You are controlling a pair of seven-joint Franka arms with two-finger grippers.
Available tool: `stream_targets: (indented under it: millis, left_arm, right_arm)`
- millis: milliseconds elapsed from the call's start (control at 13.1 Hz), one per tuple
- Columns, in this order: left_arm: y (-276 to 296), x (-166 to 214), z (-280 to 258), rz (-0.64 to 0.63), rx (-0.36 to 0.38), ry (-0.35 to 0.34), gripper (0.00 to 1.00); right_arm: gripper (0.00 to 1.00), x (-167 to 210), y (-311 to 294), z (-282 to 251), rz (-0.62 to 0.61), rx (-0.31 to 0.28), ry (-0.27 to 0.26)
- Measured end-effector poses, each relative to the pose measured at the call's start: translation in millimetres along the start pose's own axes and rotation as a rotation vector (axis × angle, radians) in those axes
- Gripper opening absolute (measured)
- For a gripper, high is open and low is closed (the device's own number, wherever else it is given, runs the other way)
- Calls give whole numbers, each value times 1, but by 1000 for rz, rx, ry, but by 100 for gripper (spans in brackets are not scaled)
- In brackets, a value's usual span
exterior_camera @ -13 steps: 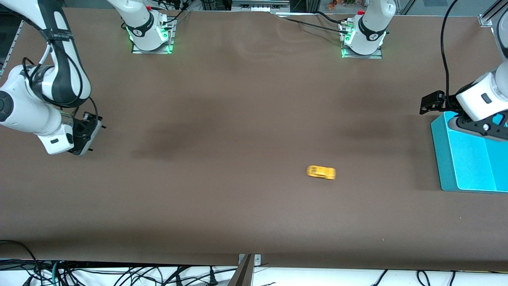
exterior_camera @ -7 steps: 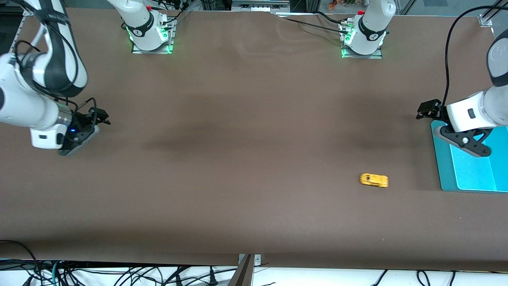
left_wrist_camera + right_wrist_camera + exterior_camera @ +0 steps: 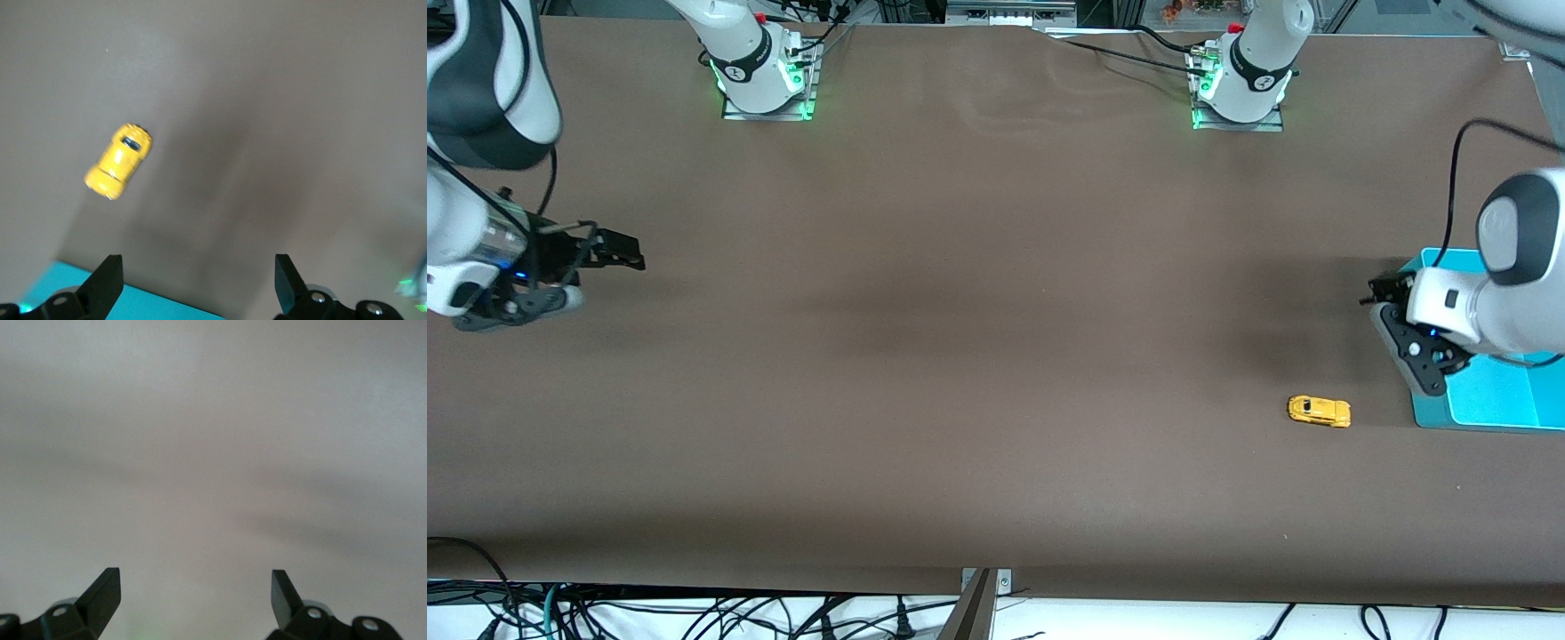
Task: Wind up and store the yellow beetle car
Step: 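Lower the left gripper to the car while the right gripper retracts, then close the left gripper on the yellow car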
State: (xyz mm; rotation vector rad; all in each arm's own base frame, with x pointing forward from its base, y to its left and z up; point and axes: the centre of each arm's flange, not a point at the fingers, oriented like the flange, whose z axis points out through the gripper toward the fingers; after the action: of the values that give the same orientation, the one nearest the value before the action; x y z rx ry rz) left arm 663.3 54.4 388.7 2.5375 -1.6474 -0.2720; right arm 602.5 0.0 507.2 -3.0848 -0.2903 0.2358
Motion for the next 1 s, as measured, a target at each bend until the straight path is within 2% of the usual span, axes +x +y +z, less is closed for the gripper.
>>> stream_targets:
  millis: [153,383,613,690,843,996]
  left_arm:
    - [-19,6,30,125,29,6,100]
    - [-36,19,64,284,74,12,100]
    - [-51,27,95,379,116,13,100]
    - [-55,29,105,400,128,13,100]
    - [-61,33,120,429,156,14,100]
    - [-63,34,132,441,181,16,100]
  right_arm:
    - [100,-10,-2,-32,146,17,21]
    - [100,-32,7,-79,242,16,78]
    - [100,-53,36,-98,294,-62,104]
    - [100,-58,40,-102,303,-66,110]
    - [100,-67,38,-106,304,-58,114]
    - [100,-69,30,-99,297,5,110]
